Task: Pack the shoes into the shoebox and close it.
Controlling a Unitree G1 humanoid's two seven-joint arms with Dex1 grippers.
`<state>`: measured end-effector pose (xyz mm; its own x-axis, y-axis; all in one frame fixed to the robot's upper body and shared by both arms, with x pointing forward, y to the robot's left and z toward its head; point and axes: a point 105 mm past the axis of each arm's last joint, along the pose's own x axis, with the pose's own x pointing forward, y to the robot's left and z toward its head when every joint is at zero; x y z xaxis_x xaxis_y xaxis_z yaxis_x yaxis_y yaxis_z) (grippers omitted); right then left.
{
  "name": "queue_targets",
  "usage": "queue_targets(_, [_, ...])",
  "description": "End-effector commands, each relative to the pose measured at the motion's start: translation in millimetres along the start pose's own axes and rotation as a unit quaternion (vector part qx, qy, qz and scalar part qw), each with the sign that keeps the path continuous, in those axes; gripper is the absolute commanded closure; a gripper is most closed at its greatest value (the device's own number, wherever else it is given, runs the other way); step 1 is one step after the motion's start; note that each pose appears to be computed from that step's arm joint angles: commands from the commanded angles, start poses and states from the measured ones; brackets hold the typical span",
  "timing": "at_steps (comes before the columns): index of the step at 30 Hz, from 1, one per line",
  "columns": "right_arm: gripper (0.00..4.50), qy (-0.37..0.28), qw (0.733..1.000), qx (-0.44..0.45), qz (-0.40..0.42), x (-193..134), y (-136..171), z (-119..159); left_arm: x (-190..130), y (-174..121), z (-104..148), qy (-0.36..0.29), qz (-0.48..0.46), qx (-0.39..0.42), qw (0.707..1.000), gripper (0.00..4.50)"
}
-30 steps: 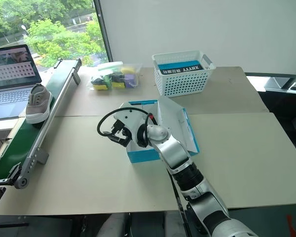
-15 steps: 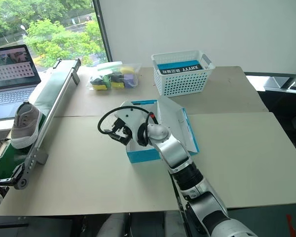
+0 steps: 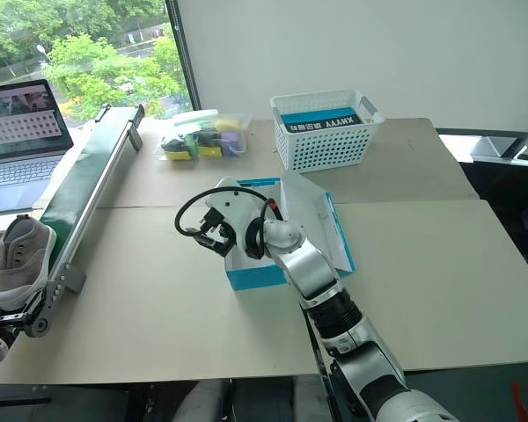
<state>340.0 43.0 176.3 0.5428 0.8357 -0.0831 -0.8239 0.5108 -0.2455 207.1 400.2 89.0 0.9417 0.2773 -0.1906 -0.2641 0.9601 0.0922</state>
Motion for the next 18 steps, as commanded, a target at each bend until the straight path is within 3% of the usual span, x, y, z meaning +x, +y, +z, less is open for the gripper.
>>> queue_targets(1, [0.00,-0.053,0.999,0.000,-0.010,-3,-5,31,0,6,12,-0.018,0.003,0.012,1.000,0.74])
queue_targets(4, [0.00,-0.055,0.998,0.001,-0.012,-3,-7,33,0,6,12,-0.018,0.003,0.011,1.000,1.46])
queue_targets(6, [0.00,-0.054,0.998,0.000,-0.013,-3,-7,33,1,6,13,-0.018,0.003,0.011,1.000,1.68])
queue_targets(13, [0.00,-0.049,0.999,0.000,-0.018,-3,-9,30,5,1,52,-0.109,0.046,0.043,0.992,1.68])
queue_targets(18, [0.00,-0.052,0.998,0.026,-0.024,-1,-12,31,10,-41,81,-0.172,0.031,0.055,0.983,1.68])
